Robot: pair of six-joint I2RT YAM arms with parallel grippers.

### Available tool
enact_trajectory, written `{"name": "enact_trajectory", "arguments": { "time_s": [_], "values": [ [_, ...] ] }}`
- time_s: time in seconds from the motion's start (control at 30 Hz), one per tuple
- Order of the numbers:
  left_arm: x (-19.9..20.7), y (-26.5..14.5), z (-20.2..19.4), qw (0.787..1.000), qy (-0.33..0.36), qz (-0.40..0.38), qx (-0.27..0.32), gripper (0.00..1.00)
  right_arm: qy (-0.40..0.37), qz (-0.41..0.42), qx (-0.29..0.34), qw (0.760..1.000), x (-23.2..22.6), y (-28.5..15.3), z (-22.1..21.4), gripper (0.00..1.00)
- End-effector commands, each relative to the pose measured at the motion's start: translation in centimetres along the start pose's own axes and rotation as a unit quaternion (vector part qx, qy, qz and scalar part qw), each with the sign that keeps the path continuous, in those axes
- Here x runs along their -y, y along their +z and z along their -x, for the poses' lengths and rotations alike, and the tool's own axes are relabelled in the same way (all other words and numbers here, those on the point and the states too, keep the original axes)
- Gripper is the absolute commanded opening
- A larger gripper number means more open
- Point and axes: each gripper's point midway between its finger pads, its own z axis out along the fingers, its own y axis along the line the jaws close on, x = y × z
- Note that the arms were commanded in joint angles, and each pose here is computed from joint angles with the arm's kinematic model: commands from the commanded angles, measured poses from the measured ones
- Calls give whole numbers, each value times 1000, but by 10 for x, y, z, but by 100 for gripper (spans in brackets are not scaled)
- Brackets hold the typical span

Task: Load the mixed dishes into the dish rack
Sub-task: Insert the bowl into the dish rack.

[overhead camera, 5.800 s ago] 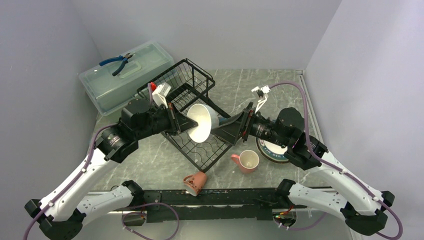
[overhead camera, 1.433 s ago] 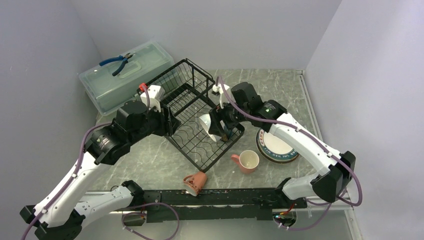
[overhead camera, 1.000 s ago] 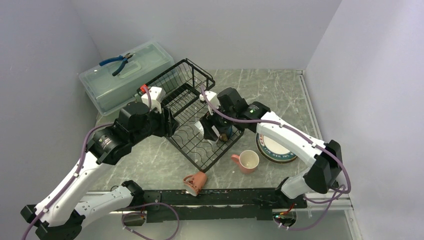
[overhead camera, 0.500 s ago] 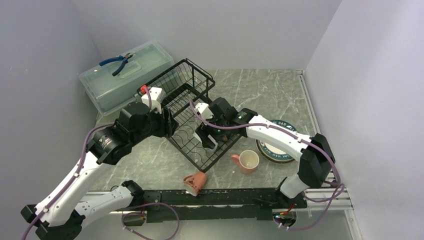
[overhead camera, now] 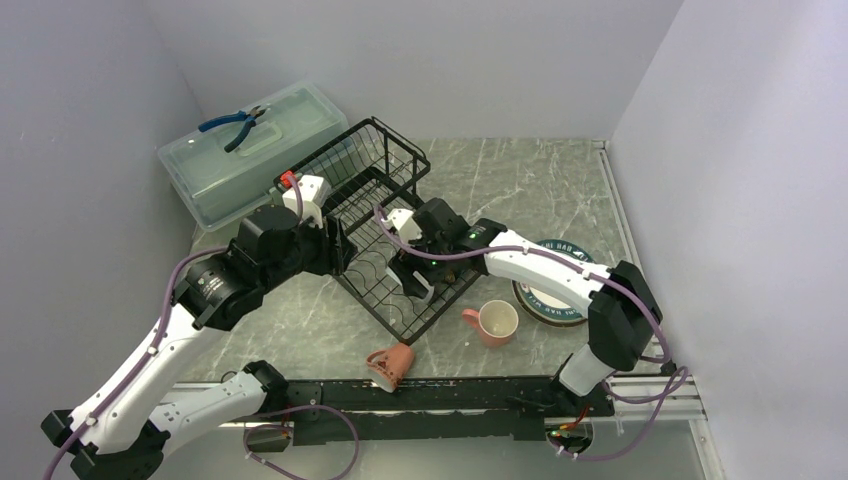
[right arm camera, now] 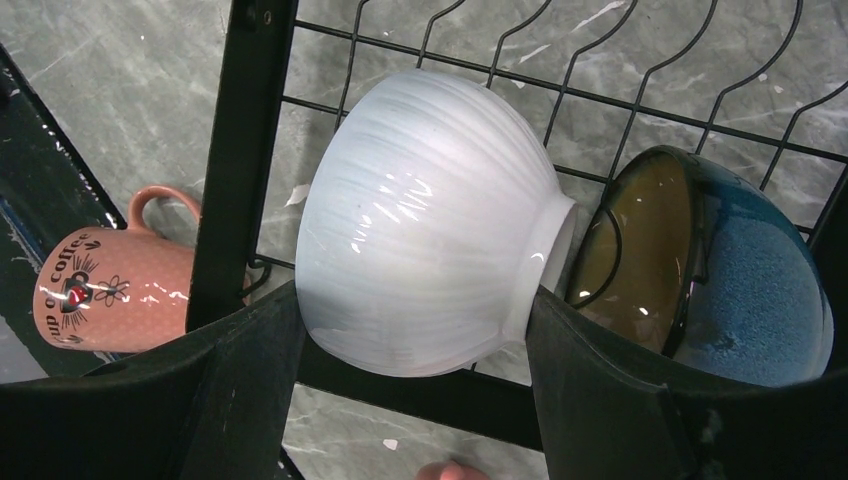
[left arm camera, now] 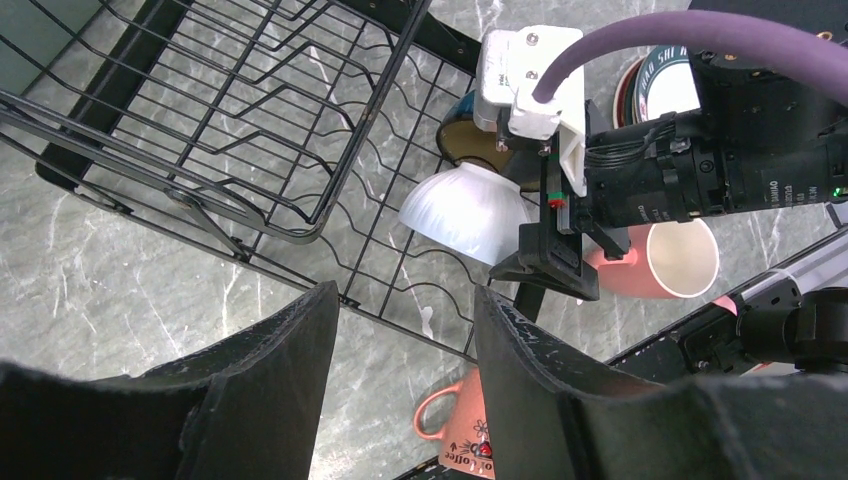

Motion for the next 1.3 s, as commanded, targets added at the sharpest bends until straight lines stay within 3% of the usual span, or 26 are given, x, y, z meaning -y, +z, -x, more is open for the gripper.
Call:
{"name": "enact_trajectory", "arguments": {
  "time_s": [0.0,0.97,1.27],
  "values": [
    [-1,-3,7,1000,10,3,16,57,-19,5,33,999,-2,1,18,0],
    [3,-2,7,1000,0,-8,17,58,8,20,12,1000,-17,4,1,0],
    [4,-4,8,1000,-3,-9,19,58,12,15,23,1000,-16,1,4,20]
  ]
}}
